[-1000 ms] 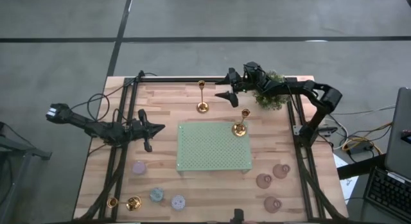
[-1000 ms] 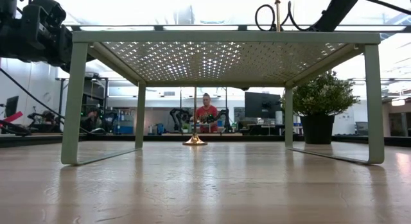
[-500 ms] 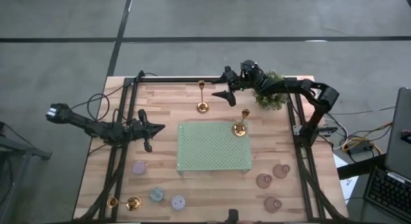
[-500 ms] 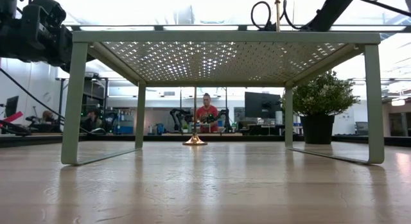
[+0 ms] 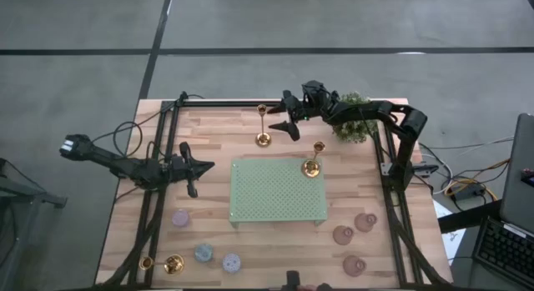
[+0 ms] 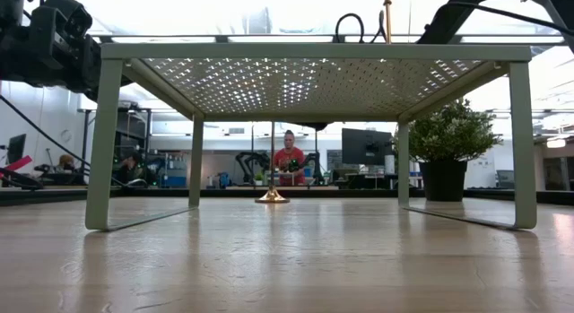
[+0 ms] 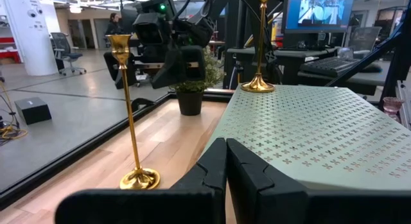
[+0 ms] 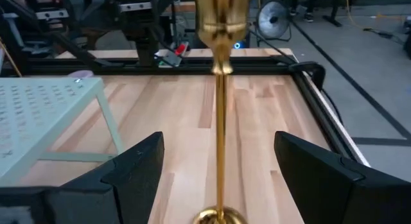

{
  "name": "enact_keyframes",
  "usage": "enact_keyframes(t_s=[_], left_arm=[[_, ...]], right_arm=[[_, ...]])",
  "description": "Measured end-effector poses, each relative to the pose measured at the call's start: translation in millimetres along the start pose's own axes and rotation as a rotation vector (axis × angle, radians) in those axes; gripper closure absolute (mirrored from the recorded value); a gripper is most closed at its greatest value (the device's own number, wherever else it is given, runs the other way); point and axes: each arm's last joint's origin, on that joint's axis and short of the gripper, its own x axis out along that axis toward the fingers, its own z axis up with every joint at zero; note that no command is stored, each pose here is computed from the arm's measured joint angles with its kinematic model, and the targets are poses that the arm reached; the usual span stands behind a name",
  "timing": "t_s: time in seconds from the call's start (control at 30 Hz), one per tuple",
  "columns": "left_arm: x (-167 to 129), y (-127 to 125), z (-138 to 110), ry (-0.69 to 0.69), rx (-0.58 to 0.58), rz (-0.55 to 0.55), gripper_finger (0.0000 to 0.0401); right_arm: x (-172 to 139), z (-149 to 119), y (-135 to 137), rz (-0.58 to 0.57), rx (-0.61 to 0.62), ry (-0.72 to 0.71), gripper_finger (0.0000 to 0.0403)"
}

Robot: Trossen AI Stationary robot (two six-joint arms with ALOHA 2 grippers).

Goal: Pick & Place candle stick holders
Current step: Put the top gold candle holder on the shelf

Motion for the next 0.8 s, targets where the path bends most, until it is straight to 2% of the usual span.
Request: enact_keyframes(t_s=[0.37,0.8], left_arm=[[0.0,0.0,0.0,0.0,0.0,0.0,0.0388],[0.0,-0.1,0.0,0.0,0.0,-0.002,0.0388]], right_arm=[[13.5,11.5,-3.5,0.013,-0.021,-0.026,0.0135],[36.2,6.2,-7.3,0.04,0.004,-0.015,0.0166]])
